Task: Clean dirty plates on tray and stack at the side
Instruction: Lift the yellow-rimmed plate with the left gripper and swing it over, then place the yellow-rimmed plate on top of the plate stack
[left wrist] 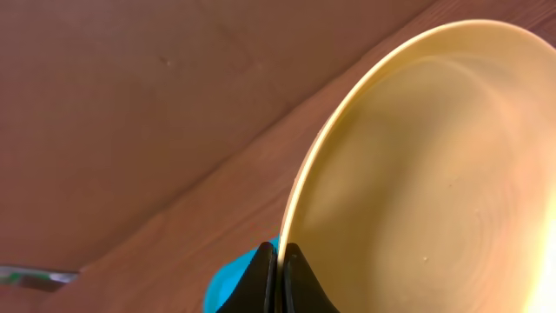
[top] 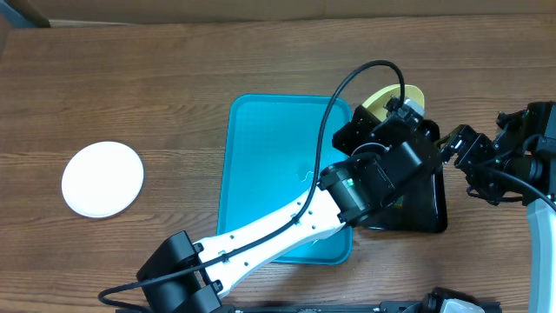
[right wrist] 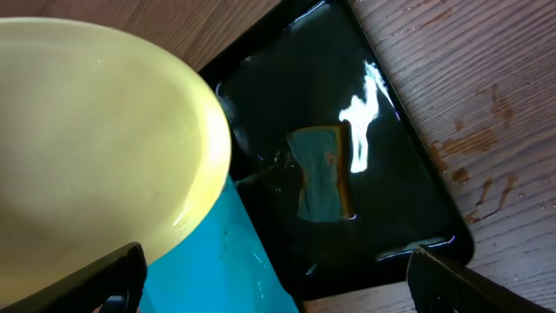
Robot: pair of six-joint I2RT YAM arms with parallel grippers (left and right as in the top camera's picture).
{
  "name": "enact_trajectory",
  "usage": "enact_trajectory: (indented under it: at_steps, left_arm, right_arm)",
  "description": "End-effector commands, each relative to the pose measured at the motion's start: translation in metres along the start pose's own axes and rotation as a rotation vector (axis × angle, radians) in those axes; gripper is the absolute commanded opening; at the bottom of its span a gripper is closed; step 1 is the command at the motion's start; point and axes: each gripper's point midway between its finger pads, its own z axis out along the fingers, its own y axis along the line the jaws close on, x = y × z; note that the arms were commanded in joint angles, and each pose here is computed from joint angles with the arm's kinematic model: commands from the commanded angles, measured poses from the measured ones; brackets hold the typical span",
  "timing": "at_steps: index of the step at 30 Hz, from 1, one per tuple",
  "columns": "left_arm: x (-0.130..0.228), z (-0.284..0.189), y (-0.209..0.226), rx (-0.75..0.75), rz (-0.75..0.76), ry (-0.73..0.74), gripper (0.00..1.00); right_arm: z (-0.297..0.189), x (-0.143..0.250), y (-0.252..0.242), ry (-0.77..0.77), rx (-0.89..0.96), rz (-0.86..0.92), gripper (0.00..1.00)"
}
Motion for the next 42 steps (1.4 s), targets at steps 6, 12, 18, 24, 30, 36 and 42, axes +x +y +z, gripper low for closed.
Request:
enact_trajectory:
  at_steps: [6, 12, 18, 24, 30, 36, 42]
  left_arm:
    - [-0.021, -0.013, 0.011, -0.045, 0.045, -0.052, 0.04]
    - [-0.032, -0.018, 0.009, -0.053, 0.073, -0.088, 0.04]
    - [-0.038, -0.023, 0.008, -0.065, 0.094, -0.109, 0.04]
    - [-0.033, -0.013, 0.006, -0.112, 0.144, -0.09, 0.04]
    - [-0.041, -0.011, -0.001, -0.102, 0.261, -0.117, 0.04]
    - [-0.043, -0.019, -0.014, -0.069, 0.313, -0.136, 0.04]
    - [-0.032, -0.015, 0.005, -0.133, 0.06, -0.094, 0.04]
  right_arm:
    - [-0.008, -0.005, 0.005, -0.03, -0.017, -0.016, 0.98]
    - [-0.008, -0.005, 0.005, -0.029, -0.016, -0.016, 0.98]
    - [-0.008, -0.005, 0.005, -0.029, -0.016, -0.016, 0.98]
    - [-0.008, -0.004, 0.005, -0.026, -0.015, -0.014, 0.98]
    - [-0.008, -0.003, 0.004, -0.021, -0.013, -0.013, 0.98]
    - [-0.008, -0.002, 0.004, -0.02, -0.012, -0.013, 0.98]
    - [-0.008, 0.0, 0.003, -0.011, -0.009, -0.009, 0.97]
